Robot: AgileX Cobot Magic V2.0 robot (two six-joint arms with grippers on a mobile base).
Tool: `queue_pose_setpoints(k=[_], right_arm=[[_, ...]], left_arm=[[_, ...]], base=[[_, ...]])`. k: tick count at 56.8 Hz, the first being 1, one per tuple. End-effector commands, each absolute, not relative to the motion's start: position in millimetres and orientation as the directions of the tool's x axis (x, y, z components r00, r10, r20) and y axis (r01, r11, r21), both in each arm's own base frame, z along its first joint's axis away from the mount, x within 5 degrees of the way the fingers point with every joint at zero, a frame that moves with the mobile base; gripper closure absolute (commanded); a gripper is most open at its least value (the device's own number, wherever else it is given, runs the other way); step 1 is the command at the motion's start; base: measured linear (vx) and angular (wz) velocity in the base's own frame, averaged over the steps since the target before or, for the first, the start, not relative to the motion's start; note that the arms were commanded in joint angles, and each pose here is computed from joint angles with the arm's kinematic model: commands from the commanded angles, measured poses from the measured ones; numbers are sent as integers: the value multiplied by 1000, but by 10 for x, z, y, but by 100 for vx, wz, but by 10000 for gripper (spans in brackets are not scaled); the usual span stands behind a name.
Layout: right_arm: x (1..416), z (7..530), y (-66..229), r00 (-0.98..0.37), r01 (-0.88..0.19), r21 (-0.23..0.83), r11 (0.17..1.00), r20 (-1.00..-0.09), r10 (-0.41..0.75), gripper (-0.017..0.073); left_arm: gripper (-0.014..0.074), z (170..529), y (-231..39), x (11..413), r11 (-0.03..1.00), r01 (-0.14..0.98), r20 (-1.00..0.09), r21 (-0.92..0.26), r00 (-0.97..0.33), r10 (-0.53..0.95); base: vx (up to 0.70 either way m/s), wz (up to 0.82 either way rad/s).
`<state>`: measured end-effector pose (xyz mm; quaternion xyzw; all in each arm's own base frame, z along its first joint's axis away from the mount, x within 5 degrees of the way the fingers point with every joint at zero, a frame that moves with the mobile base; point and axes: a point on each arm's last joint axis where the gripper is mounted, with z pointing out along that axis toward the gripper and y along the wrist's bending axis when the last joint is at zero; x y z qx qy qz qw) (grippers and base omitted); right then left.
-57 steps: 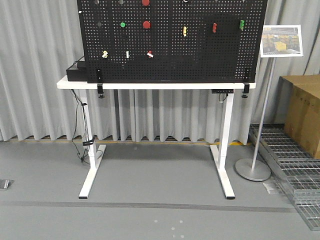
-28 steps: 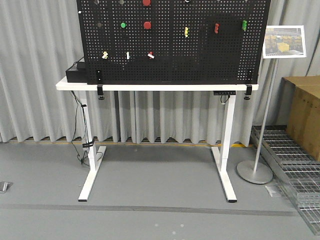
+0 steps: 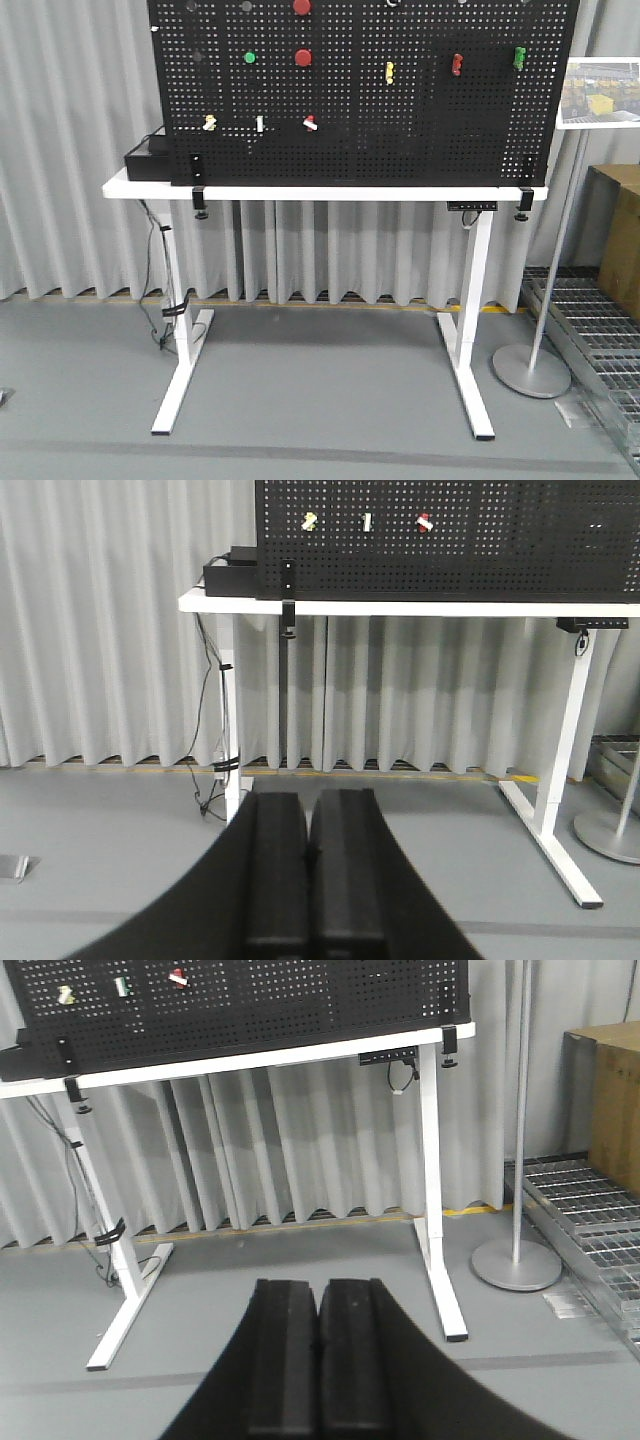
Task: Rotate knob clockwise with right arm
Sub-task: 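Drive the base forward up close to the black pegboard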
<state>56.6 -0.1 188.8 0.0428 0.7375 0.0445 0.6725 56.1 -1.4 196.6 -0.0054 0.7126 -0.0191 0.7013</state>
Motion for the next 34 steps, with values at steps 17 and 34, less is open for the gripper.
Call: queue_pose_setpoints(k=[17, 34], right_arm=[[562, 1953, 3, -4, -11, 116, 993, -993, 116, 568], [562, 1953, 3, -4, -11, 116, 993, -993, 116, 568]], left_arm=[[600, 2011, -8, 556, 999, 17, -997, -40, 68, -41], [600, 2011, -8, 556, 999, 17, -997, -40, 68, -41]], base=[[38, -5], [39, -2]])
